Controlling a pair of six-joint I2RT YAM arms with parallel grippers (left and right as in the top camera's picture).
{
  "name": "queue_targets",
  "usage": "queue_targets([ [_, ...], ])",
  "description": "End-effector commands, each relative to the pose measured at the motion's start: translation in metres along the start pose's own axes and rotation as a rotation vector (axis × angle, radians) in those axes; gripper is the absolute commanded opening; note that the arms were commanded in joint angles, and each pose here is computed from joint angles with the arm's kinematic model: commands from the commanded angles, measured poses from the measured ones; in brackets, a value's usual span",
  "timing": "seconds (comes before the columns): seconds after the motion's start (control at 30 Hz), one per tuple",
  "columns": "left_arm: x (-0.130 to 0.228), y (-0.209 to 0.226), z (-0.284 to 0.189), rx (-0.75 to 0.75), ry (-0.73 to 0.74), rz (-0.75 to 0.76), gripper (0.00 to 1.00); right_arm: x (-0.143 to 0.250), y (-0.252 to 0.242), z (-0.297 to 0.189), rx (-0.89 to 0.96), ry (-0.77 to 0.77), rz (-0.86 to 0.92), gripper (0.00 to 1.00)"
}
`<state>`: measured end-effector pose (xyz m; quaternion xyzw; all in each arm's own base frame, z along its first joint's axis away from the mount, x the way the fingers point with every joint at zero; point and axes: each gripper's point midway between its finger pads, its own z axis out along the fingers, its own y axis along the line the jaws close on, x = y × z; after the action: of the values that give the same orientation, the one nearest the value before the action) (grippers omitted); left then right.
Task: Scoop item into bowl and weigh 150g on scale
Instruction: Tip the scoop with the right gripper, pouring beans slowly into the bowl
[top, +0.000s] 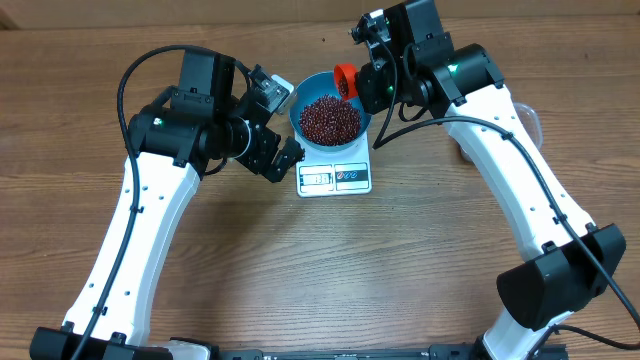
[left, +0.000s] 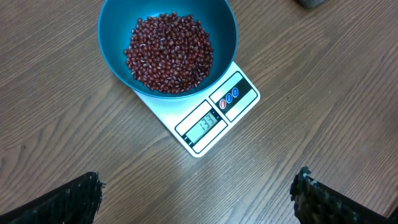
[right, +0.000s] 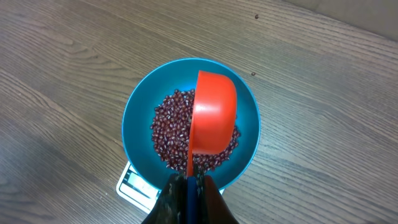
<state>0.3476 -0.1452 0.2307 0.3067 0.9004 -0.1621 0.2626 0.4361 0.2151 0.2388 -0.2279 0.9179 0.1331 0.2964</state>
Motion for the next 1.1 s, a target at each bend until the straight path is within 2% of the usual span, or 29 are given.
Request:
queue_targets([
  [0.0,0.0006,0.0000,-0.0065,-0.013,-0.010,0.021,1.00,-0.0118,0.0009,-0.0071,0.009,-0.034,-0.014,0.04],
  [0.63,0.0007,0.0000,-0.0064,-0.013,-0.010,0.021,0.99,-0.0116,0.0009,-0.0071,0.009,-0.034,-0.021,0.04],
  [1.07,0.0006,0.0000,-0.0065,-0.013,-0.010,0.021,0.99,-0.0107,0.0009,-0.0071,0.011,-0.029,-0.195,0.04],
])
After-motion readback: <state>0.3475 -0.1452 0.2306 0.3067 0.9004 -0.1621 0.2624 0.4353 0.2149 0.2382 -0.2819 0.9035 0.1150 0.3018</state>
